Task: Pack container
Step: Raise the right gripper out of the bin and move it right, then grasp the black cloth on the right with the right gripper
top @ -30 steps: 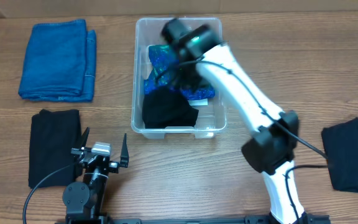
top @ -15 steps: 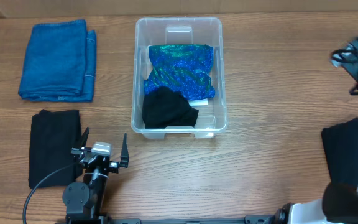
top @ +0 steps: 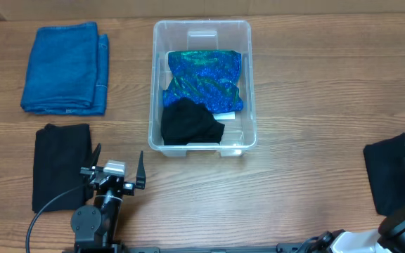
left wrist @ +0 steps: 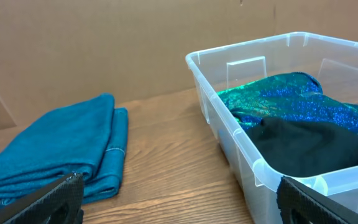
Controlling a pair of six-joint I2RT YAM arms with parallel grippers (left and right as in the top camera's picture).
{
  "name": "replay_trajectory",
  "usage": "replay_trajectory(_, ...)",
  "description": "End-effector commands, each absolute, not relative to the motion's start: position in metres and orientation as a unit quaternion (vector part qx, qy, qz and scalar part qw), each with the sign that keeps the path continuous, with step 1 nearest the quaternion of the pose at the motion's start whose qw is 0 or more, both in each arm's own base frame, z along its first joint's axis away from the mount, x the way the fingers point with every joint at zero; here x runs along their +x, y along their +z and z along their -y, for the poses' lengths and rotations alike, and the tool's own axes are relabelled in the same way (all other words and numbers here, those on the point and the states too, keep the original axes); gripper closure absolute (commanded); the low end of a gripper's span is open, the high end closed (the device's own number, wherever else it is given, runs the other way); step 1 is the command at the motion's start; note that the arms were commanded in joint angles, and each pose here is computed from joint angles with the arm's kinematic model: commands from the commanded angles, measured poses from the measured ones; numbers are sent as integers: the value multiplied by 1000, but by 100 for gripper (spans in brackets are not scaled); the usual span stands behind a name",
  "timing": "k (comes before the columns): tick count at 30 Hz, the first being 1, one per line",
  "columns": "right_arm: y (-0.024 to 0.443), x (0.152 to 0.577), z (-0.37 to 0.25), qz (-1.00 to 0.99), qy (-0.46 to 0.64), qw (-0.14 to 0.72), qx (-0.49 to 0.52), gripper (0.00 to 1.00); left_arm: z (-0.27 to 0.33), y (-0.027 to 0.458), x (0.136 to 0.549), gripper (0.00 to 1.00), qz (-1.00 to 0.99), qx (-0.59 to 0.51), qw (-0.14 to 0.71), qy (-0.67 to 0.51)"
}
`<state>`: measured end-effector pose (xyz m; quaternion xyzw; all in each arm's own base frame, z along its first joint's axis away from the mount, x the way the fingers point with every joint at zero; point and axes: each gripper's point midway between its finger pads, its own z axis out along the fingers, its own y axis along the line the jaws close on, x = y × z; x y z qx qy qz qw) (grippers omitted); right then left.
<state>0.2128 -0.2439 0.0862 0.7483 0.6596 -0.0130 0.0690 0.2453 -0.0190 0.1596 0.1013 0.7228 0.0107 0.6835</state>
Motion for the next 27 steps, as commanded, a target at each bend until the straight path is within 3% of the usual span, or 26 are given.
replay_trajectory(1,85,199,259,-646,-43,79,758,96,17,160,245,0,-721,103,685,19)
replay_trajectory(7,71,196,260,-648,-53,71,757,96,17,160,245,0,-721,103,685,19)
replay_trajectory(14,28,190,255,-662,-55,1,748,96,17,160,245,0,-721,103,685,19)
replay_trajectory(21,5,208,226,-690,-30,-28,722,96,17,160,245,0,-721,103,685,19)
replay_trajectory(27,-22,273,148,-739,123,-2,662,96,17,160,245,0,-721,103,685,19)
